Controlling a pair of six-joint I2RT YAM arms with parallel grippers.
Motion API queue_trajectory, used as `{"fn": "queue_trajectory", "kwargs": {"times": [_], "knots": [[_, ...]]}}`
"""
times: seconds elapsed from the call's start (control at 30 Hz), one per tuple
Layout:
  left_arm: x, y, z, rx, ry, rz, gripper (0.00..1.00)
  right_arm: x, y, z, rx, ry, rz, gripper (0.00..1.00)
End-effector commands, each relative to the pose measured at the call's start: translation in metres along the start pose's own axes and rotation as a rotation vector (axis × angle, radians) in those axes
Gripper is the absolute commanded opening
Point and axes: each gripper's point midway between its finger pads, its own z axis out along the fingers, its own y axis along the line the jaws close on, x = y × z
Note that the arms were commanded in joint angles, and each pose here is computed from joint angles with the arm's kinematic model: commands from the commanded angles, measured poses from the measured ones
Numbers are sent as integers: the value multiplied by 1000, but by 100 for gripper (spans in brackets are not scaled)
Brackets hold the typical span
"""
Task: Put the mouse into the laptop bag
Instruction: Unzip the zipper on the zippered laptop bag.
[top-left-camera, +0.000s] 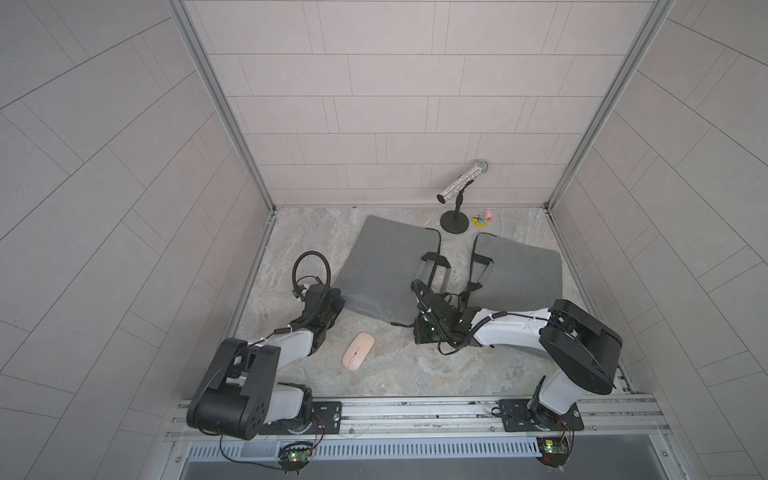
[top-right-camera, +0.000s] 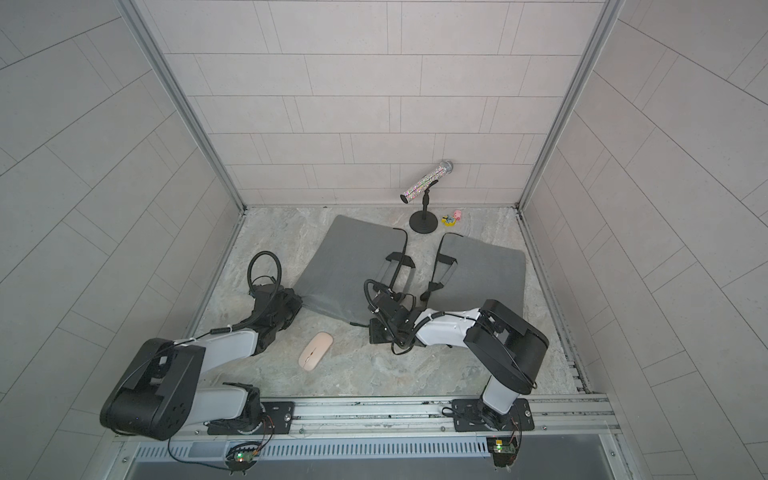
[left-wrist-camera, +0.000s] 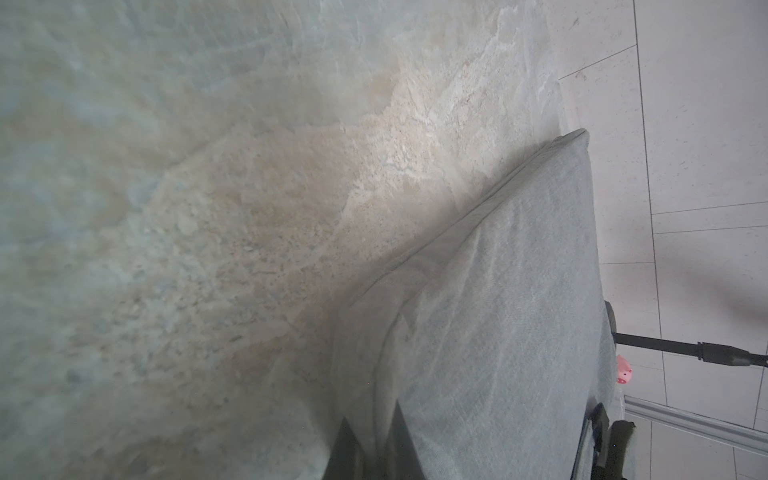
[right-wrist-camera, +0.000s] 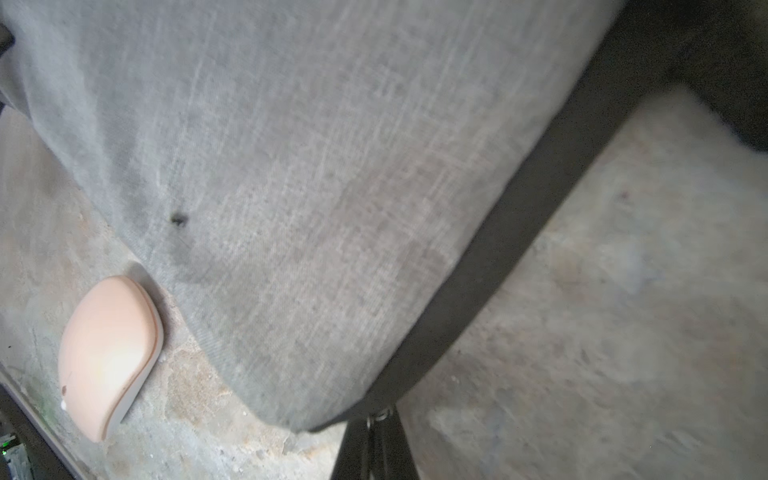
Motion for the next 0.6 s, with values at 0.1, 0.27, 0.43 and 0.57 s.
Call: {"fn": "queue_trajectory", "kwargs": {"times": [0.1, 0.27, 0.43, 0.57], "knots": [[-14, 41, -40, -123, -117, -3, 0, 11, 12, 22, -50, 118, 35, 0], [-20, 47, -73, -86, -173, -4, 0, -26, 35, 43, -39, 114, 24, 0], [-16, 48, -82, -27, -174, -27, 0, -62, 9, 50, 113, 73, 19, 0], [-13, 45, -83, -27, -147, -17, 17, -45, -13, 47, 176, 97, -22, 0]]}}
